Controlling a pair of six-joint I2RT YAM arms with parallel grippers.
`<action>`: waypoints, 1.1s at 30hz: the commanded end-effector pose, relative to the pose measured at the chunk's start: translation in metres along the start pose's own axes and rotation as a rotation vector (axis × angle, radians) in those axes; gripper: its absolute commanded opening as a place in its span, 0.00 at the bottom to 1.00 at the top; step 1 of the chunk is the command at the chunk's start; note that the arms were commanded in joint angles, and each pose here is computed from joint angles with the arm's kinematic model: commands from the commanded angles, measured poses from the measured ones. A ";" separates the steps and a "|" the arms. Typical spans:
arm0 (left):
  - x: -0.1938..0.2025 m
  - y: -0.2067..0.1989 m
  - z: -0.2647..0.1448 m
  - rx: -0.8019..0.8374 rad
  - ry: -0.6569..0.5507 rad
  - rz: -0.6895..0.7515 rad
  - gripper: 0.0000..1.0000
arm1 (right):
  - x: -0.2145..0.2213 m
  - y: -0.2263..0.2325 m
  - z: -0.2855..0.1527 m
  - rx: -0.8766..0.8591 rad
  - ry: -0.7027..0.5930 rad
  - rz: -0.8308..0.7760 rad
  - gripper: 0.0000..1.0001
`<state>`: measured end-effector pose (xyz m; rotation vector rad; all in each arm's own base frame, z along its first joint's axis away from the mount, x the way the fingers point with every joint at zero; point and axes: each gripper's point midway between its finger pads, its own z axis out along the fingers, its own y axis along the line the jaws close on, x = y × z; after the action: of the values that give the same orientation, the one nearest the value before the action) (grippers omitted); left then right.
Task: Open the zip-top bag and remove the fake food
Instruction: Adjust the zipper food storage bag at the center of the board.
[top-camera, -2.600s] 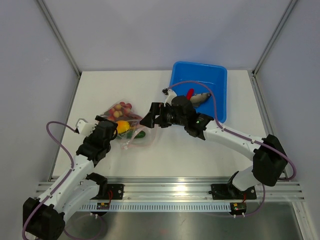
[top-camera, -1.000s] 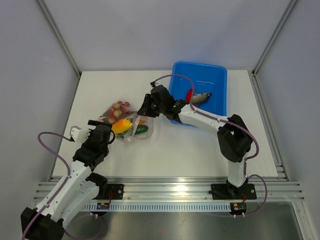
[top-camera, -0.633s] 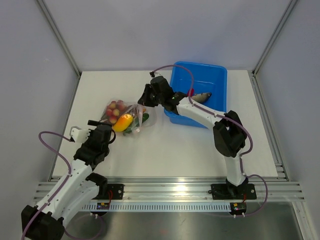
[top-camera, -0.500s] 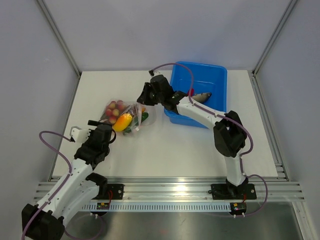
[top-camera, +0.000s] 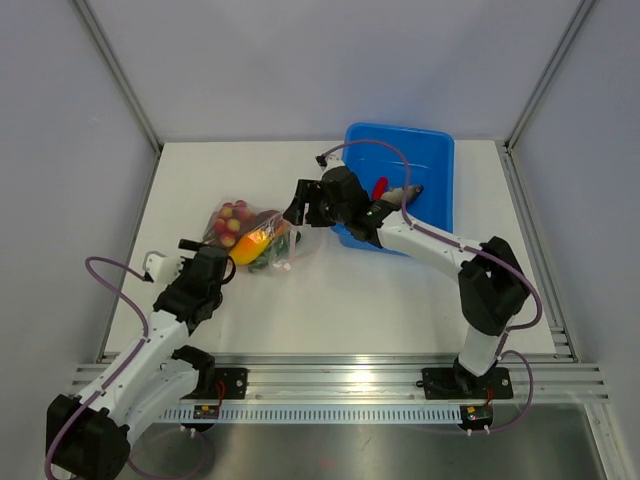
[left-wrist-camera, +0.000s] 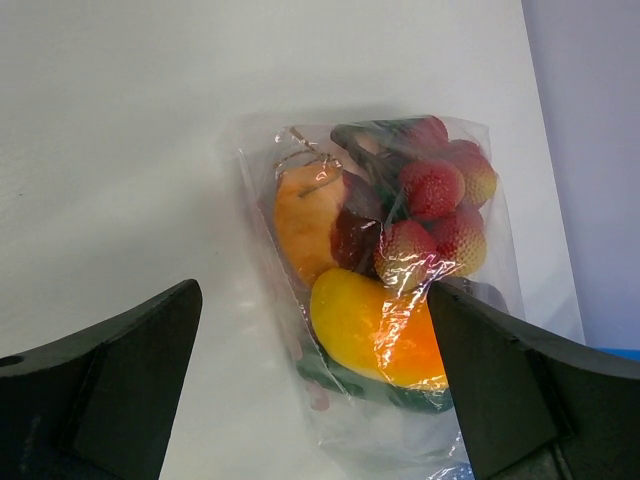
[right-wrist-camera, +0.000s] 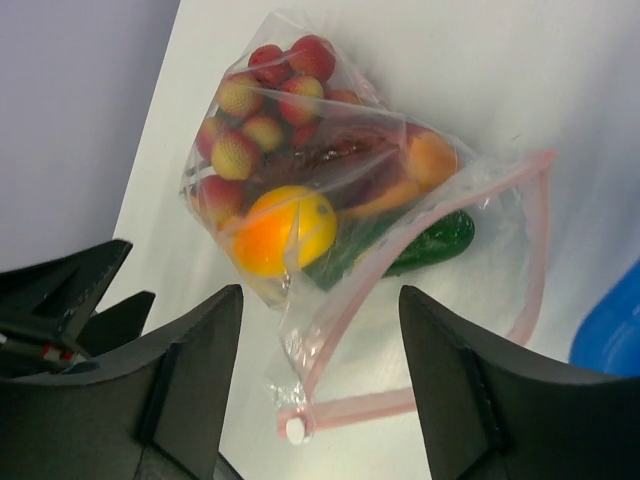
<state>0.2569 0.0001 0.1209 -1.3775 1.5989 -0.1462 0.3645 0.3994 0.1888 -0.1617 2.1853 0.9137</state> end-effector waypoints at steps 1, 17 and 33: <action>-0.005 -0.009 0.004 0.025 -0.043 -0.028 0.99 | -0.023 0.014 -0.034 -0.062 -0.107 -0.019 0.72; 0.001 -0.028 0.007 0.115 -0.001 0.021 0.99 | -0.007 0.004 -0.066 -0.109 -0.172 -0.055 0.77; 0.027 -0.030 0.025 0.159 0.139 0.015 0.99 | 0.004 0.011 -0.057 -0.163 -0.122 -0.048 0.78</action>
<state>0.2910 -0.0137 0.1119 -1.2554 1.6794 -0.2821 0.3197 0.3652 0.2004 -0.2055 2.0613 1.0047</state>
